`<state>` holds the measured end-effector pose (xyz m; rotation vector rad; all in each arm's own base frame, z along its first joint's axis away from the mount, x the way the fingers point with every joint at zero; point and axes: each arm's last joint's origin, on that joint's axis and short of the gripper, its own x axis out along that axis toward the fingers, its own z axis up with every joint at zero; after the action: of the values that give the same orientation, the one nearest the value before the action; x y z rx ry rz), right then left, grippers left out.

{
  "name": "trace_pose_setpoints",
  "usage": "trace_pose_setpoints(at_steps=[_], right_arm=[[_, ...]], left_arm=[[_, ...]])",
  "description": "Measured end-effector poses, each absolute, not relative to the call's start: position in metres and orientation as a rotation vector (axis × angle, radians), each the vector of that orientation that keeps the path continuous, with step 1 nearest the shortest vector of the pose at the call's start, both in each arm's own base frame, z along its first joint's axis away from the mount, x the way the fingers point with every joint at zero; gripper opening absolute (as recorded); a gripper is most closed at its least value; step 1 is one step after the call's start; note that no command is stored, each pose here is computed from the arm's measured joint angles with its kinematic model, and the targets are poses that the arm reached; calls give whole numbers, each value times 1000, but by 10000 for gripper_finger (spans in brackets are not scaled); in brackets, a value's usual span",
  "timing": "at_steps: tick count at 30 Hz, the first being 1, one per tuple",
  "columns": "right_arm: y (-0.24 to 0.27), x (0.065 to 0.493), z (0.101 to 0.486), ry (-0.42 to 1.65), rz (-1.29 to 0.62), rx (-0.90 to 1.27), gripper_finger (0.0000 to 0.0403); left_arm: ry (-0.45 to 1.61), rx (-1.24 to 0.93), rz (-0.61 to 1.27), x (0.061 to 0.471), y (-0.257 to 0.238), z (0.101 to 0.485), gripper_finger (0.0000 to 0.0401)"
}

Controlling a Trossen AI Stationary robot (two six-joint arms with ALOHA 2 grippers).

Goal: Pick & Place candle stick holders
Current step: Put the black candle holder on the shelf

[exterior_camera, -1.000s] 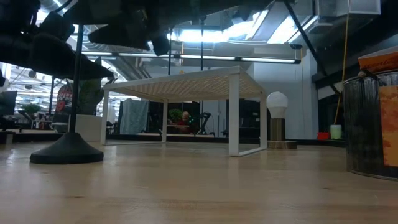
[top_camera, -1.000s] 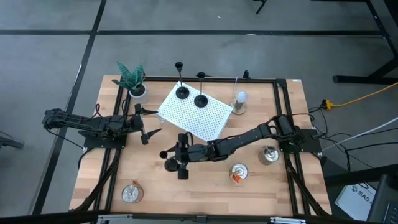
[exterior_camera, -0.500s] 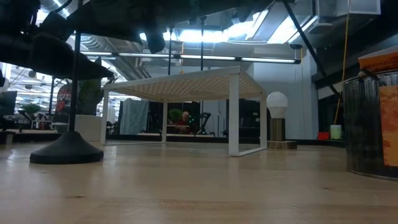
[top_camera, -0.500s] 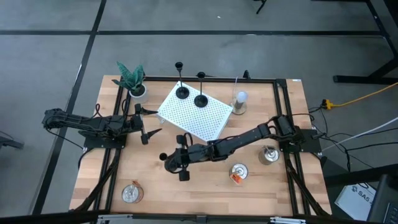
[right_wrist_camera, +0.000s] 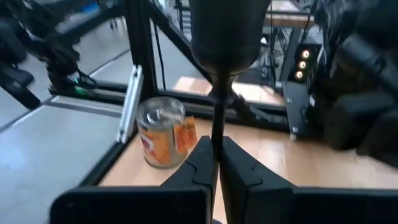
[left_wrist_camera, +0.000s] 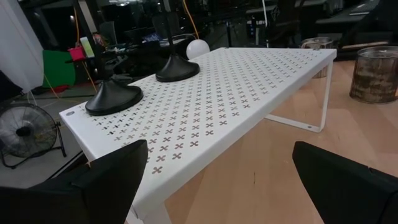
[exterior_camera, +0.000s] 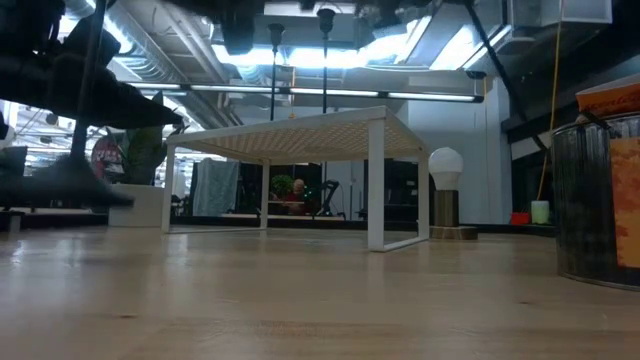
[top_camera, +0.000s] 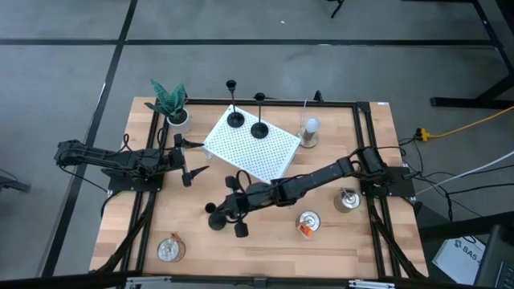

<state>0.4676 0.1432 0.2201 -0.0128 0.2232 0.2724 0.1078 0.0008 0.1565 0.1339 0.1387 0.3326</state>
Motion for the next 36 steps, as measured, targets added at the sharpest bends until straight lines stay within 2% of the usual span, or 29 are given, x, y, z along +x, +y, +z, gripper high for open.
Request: trace_pose_setpoints(at_steps=[8,25,31,36], right_arm=[[150,450,258,193,297,-10,7],[150,388,337,267,256,-63,7],[141,363,355,297,215,-64,7],[132,337,355,289,160,-50,7]], left_arm=[[139,134,333,108,1,157,400],[139,134,333,108,1,157,400],[138,134,332,108,1,157,400],[139,134,333,108,1,157,400]])
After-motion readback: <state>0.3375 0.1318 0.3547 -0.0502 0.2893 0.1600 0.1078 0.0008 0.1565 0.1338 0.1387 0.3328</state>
